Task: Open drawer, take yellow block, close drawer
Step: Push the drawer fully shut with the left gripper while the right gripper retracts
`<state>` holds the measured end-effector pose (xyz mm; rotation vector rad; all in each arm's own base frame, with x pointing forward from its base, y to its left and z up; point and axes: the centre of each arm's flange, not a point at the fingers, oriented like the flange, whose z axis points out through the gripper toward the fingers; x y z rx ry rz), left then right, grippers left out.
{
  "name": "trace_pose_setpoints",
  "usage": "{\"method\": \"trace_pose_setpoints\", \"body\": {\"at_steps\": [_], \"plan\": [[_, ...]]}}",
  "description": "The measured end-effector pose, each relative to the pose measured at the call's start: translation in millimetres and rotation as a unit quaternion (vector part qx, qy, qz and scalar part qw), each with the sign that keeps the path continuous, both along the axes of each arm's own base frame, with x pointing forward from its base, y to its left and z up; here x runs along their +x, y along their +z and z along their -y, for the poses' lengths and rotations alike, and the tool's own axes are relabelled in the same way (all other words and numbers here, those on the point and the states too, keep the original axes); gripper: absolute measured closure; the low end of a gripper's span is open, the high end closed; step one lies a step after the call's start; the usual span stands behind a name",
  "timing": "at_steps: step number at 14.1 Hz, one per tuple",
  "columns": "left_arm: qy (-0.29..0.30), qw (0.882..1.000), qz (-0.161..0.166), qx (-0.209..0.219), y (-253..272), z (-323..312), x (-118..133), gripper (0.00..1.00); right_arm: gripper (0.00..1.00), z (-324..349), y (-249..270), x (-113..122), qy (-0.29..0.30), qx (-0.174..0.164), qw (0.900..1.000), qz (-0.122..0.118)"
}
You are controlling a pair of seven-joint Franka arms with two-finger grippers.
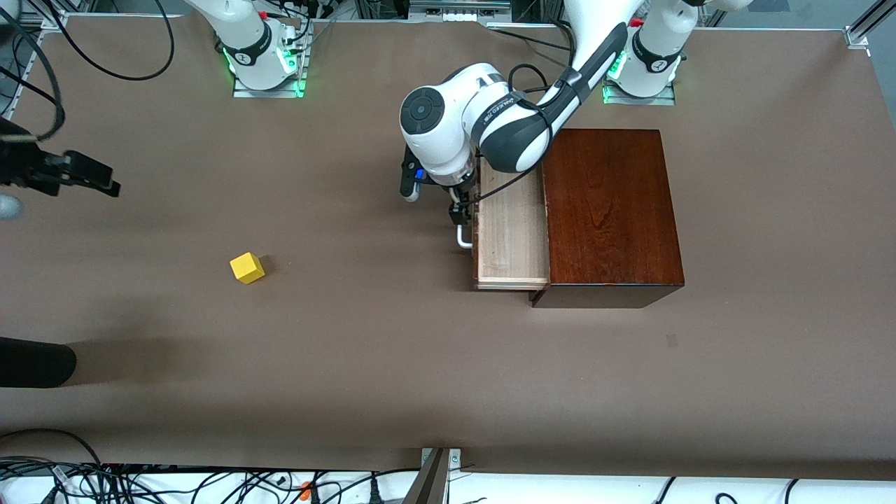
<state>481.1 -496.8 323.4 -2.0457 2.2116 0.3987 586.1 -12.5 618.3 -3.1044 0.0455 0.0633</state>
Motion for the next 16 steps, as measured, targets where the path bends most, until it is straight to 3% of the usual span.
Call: {"method": "trace_pose_setpoints", "body": {"at_steps": [6, 12, 16], "plan": [[0.029, 0.998, -0.029, 0.047, -5.3, -40.7, 20.3, 0.00, 0.00, 16.6, 14.7, -29.9, 0.023, -0.009, 1.000, 0.008], [0.048, 0.993, -0.048, 0.094, -5.9, -74.4, 32.5, 0.00, 0.00, 31.5, 14.2, -35.0, 0.021, -0.016, 1.000, 0.001], [0.060, 0.991, -0.057, 0.103, -9.1, -90.3, 39.8, 0.00, 0.00, 39.2, 13.5, -37.8, 0.015, -0.023, 1.000, -0.007]]}}
